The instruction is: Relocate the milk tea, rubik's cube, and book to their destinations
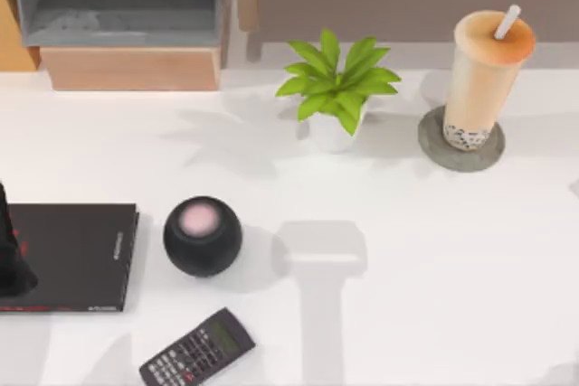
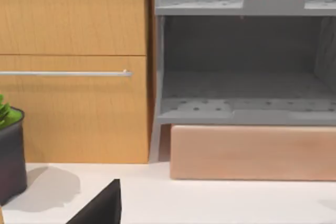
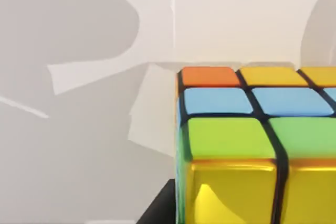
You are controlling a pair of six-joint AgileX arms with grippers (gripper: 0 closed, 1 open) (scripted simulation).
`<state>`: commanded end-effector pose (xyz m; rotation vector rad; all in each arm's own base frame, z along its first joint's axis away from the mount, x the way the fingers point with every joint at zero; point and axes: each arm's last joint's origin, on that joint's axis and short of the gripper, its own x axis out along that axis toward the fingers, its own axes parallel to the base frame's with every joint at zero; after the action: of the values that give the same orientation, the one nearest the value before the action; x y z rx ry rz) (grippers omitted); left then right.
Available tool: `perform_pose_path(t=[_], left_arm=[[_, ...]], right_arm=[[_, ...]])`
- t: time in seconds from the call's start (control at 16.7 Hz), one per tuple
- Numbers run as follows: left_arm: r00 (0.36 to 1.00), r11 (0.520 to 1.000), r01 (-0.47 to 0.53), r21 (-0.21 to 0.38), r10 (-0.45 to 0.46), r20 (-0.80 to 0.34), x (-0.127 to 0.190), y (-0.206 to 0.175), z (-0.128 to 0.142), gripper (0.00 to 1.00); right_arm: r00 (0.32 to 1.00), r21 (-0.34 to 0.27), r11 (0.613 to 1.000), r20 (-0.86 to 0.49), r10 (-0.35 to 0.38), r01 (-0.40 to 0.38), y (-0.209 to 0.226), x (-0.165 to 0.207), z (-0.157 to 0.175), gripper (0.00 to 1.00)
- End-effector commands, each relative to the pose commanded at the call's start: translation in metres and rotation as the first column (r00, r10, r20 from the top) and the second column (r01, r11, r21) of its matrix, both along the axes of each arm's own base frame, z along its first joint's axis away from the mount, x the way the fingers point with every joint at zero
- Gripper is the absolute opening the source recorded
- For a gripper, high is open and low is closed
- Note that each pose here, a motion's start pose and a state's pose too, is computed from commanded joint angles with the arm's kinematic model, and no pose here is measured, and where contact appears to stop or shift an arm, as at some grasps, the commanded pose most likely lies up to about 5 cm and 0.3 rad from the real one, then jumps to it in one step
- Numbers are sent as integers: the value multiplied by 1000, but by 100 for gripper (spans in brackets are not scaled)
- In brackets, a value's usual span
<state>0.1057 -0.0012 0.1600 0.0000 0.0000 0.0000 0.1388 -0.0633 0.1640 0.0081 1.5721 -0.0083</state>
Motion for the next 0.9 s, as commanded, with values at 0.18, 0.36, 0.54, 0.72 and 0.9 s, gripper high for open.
perform_pose_path(t=[0.18, 0.36, 0.54, 0.72, 0.9], left_arm=[[1000, 1000, 0, 0, 0, 0, 0, 0, 0, 100], [1000, 1000, 0, 0, 0, 0, 0, 0, 0, 100], [1000, 1000, 0, 0, 0, 0, 0, 0, 0, 100], [1000, 1000, 0, 0, 0, 0, 0, 0, 0, 100], [1000, 1000, 0, 0, 0, 0, 0, 0, 0, 100]], right_arm=[[1000, -2, 1000, 3, 0, 0, 0, 0, 12, 0], [1000, 1, 1000, -1, -1, 1, 0, 0, 10, 0], [998, -20, 1000, 54, 17, -16, 2, 11, 17, 0], [968, -100, 992, 232, 94, -72, 11, 52, 43, 0], [846, -201, 972, 492, 207, -120, 42, 114, 84, 0]])
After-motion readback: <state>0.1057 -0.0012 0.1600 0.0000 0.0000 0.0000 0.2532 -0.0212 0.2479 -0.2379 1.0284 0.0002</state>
